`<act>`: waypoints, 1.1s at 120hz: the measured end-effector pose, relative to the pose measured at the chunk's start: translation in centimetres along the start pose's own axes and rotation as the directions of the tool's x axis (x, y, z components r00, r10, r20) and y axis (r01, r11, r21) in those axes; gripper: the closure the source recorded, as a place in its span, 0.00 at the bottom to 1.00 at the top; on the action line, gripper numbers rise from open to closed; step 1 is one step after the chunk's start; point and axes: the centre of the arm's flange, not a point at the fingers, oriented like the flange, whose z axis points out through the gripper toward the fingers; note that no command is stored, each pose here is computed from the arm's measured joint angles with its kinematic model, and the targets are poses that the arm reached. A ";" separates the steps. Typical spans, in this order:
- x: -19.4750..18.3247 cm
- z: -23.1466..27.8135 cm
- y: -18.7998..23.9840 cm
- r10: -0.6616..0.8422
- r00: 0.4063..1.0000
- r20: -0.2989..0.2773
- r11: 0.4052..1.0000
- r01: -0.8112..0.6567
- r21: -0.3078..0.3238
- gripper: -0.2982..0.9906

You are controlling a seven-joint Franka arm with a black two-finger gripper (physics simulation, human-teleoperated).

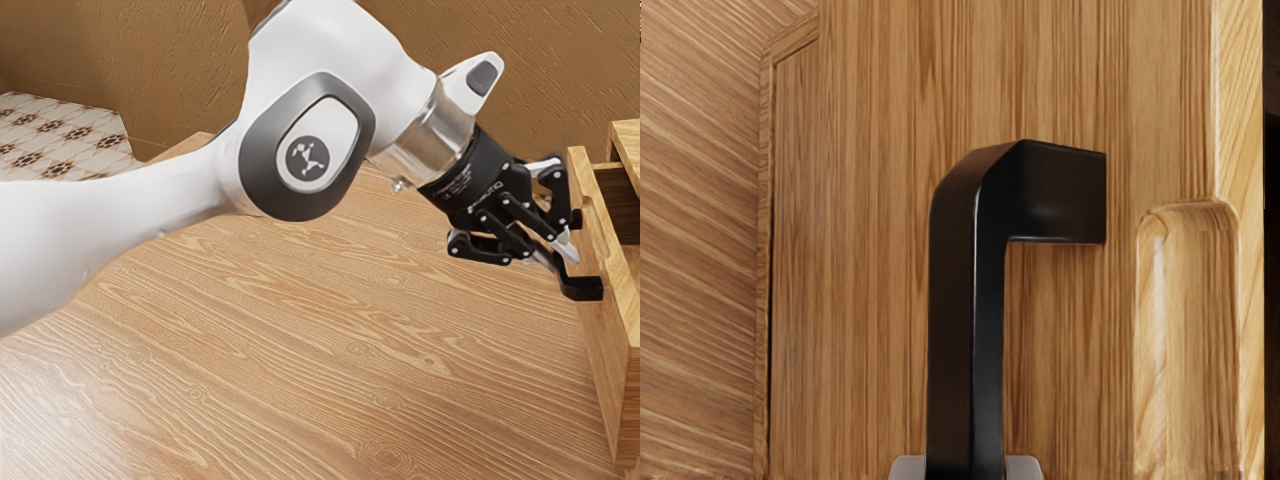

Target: Pull the drawer handle with one arm to open the drawer

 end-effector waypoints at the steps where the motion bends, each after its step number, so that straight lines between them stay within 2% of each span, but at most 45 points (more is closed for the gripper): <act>1: 0.0 0.0 0.0 0.000 1.000 0.000 1.000 0.000 0.000 0.80; 37: -0.9 -0.1 -0.3 -0.016 1.000 0.002 1.000 0.016 0.006 0.79; 132: -3.1 -3.5 -3.6 -0.116 0.988 -0.102 0.992 0.121 0.045 0.77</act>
